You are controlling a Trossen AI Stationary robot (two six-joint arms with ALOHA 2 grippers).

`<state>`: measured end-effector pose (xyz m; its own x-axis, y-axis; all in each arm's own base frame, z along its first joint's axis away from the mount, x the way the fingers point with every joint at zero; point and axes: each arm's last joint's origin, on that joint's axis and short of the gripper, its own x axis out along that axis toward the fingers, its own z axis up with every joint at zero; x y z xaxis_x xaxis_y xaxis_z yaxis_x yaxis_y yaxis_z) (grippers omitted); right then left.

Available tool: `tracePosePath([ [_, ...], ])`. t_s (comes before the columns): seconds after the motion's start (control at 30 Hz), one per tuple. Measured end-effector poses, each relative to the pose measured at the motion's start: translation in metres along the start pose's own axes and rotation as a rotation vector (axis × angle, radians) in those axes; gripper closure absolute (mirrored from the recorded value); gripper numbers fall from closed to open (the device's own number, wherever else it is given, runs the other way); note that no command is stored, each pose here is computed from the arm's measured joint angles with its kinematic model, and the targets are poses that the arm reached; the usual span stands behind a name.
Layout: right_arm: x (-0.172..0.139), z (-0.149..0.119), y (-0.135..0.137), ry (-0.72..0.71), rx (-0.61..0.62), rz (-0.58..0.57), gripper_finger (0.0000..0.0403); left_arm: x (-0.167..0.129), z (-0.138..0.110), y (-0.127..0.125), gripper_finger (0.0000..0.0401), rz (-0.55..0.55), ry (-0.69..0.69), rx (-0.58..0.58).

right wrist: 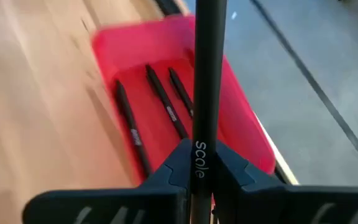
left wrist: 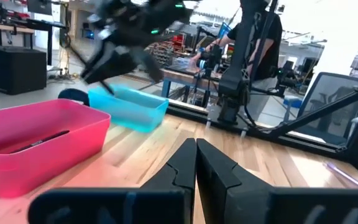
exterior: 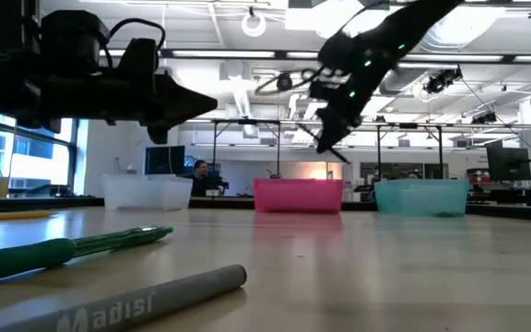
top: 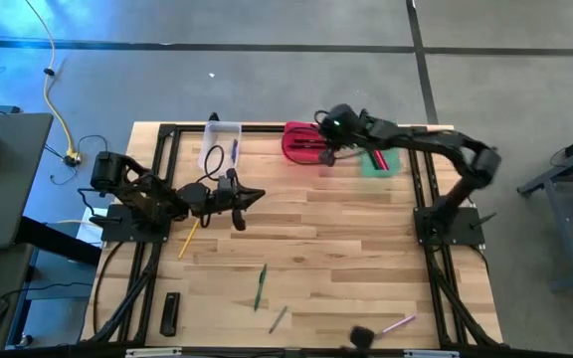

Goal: Sort crayons/erasers/pens/pencils in bins
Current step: Put the black pen into the red bin

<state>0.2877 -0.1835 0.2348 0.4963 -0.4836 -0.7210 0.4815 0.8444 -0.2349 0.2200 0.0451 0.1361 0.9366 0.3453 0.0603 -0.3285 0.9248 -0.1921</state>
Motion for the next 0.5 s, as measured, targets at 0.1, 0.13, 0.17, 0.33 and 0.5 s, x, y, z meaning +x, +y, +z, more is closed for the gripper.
tracePosePath([
  [0.1,0.028,0.012,-0.006,0.054,-0.1,0.022,0.0382,-0.001,-0.001,0.0,0.0401,0.001,0.005,0.003],
  [0.13,0.037,0.016,-0.009,0.073,-0.132,0.029,0.0382,-0.001,-0.001,0.0,0.0401,0.001,0.005,0.003],
  [0.17,0.045,0.018,-0.011,0.093,-0.156,0.038,0.0382,-0.001,-0.001,0.0,0.0401,0.001,0.005,0.003],
  [0.33,0.082,0.026,-0.018,0.168,-0.223,0.126,0.0382,-0.001,-0.001,0.0,0.0401,-0.001,0.007,0.017],
  [0.5,0.105,0.031,-0.023,0.207,-0.257,0.153,0.0382,-0.001,-0.001,0.0,0.0401,-0.001,0.01,0.02],
])
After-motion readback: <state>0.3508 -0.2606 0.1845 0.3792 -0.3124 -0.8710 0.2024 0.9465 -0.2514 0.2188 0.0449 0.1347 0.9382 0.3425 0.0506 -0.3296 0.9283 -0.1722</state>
